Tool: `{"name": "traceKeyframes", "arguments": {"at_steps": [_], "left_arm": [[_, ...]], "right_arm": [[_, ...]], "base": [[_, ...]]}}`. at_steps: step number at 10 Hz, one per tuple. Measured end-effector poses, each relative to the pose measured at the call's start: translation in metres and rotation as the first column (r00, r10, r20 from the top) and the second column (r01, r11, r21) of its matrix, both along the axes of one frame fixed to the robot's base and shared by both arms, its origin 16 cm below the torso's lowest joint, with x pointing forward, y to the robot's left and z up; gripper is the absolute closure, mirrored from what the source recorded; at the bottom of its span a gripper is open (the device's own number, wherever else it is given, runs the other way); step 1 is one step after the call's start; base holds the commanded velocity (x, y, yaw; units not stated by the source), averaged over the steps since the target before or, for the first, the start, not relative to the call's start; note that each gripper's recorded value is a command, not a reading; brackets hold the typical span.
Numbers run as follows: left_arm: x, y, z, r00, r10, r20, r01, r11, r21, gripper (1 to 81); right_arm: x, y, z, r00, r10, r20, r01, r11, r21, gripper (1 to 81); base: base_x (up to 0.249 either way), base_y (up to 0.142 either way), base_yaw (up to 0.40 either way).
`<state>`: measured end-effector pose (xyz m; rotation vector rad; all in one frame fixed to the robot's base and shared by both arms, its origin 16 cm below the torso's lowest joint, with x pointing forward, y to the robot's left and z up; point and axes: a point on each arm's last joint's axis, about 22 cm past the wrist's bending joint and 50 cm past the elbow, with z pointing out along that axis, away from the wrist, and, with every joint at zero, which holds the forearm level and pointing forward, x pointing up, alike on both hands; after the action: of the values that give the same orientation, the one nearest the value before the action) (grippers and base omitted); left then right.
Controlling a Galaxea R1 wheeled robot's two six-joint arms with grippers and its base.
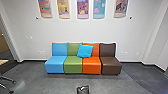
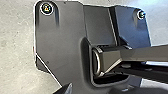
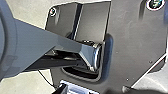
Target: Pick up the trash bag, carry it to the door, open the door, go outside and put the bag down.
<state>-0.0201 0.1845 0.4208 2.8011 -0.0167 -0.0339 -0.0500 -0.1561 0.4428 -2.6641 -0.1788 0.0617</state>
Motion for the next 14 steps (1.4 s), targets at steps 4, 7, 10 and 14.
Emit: {"name": "traceKeyframes", "arguments": {"at_steps": [4, 7, 10, 14], "left_arm": [[0.0000, 0.0002, 0.0000, 1.0000, 0.000, 0.000, 0.000, 1.0000, 0.000, 1.0], [0.0000, 0.0002, 0.0000, 1.0000, 0.000, 0.000, 0.000, 1.0000, 0.000, 1.0], [0.0000, 0.0002, 0.0000, 1.0000, 0.000, 0.000, 0.000, 1.0000, 0.000, 1.0], [0.0000, 0.0005, -0.0001, 1.0000, 0.000, 0.000, 0.000, 1.0000, 0.001, 1.0]], "right_arm": [[0.0001, 0.0000, 0.0000, 1.0000, -0.001, 0.000, 0.001, 1.000, 0.000, 1.0], [0.0005, 0.0000, 0.0000, 1.0000, -0.001, 0.002, 0.001, 1.000, 0.000, 1.0], [0.0007, 0.0000, -0.0001, 1.0000, -0.001, 0.003, 0.001, 1.000, 0.000, 1.0], [0.0005, -0.0026, -0.0008, 1.0000, -0.001, 0.003, 0.001, 1.000, -0.005, 1.0]], "base": [[0.136, 0.000, 0.000], [0.136, 0.000, 0.000], [0.136, 0.000, 0.000], [0.136, 0.000, 0.000]]}}
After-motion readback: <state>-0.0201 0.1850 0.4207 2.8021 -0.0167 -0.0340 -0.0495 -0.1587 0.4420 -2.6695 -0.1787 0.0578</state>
